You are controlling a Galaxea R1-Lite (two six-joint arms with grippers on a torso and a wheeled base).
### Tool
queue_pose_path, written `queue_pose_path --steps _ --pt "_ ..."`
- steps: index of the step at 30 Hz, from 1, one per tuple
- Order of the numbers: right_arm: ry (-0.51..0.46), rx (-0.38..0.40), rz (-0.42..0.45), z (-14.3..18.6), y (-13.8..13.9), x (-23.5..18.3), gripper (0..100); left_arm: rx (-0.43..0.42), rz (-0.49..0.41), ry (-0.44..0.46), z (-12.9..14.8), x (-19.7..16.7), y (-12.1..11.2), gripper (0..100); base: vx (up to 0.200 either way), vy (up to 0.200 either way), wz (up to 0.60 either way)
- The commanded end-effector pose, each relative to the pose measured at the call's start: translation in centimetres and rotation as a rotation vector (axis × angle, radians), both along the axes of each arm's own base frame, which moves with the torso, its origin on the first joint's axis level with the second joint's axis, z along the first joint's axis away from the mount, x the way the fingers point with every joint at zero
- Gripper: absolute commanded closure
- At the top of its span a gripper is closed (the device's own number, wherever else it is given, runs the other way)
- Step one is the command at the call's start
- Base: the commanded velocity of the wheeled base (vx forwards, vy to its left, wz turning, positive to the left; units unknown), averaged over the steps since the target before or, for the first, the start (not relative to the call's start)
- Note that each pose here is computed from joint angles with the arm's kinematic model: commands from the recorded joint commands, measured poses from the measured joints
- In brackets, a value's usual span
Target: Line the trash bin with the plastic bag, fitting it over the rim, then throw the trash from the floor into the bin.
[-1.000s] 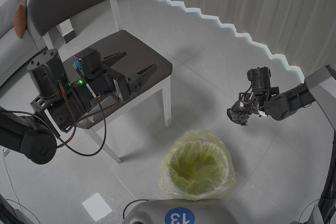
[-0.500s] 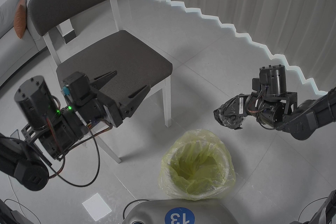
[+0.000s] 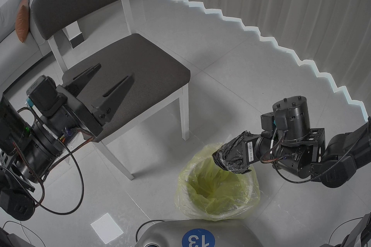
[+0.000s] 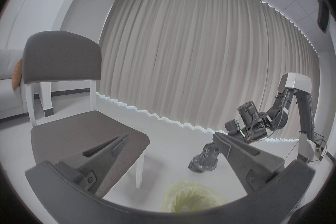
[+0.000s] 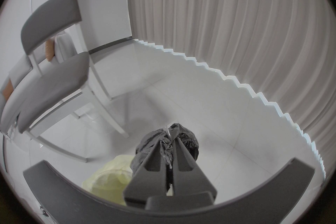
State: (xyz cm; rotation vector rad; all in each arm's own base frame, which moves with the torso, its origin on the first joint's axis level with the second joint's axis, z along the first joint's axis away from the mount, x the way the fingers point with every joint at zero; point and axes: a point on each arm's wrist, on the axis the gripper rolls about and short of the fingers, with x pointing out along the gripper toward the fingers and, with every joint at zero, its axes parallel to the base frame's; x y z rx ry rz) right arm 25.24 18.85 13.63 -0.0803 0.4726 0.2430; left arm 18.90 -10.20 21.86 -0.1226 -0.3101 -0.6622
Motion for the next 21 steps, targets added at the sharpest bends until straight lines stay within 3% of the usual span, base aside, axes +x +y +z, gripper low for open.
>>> queue_pose_path --steps 1,5,17,21 --pt "0.028 -0.016 0.012 -1.0 0.4 -0.3 100 -0.014 -0.013 -0.039 0.8 -1.0 0.6 0 0.000 0.000 0.00" --pt "0.020 -0.007 0.016 -1.4 0.8 -0.1 100 -0.003 -0.076 -0.049 0.9 -2.0 1.1 0 0.000 0.000 0.00" --pt "0.014 -0.002 0.021 -1.1 0.8 -0.3 100 -0.020 -0.138 -0.014 0.4 -2.4 1.1 0 -0.200 0.000 0.00" --pt "0.017 -0.005 0.039 -1.3 1.3 -0.6 100 -0.066 -0.158 -0.015 0.7 -2.5 1.1 0 0.000 0.000 0.00"
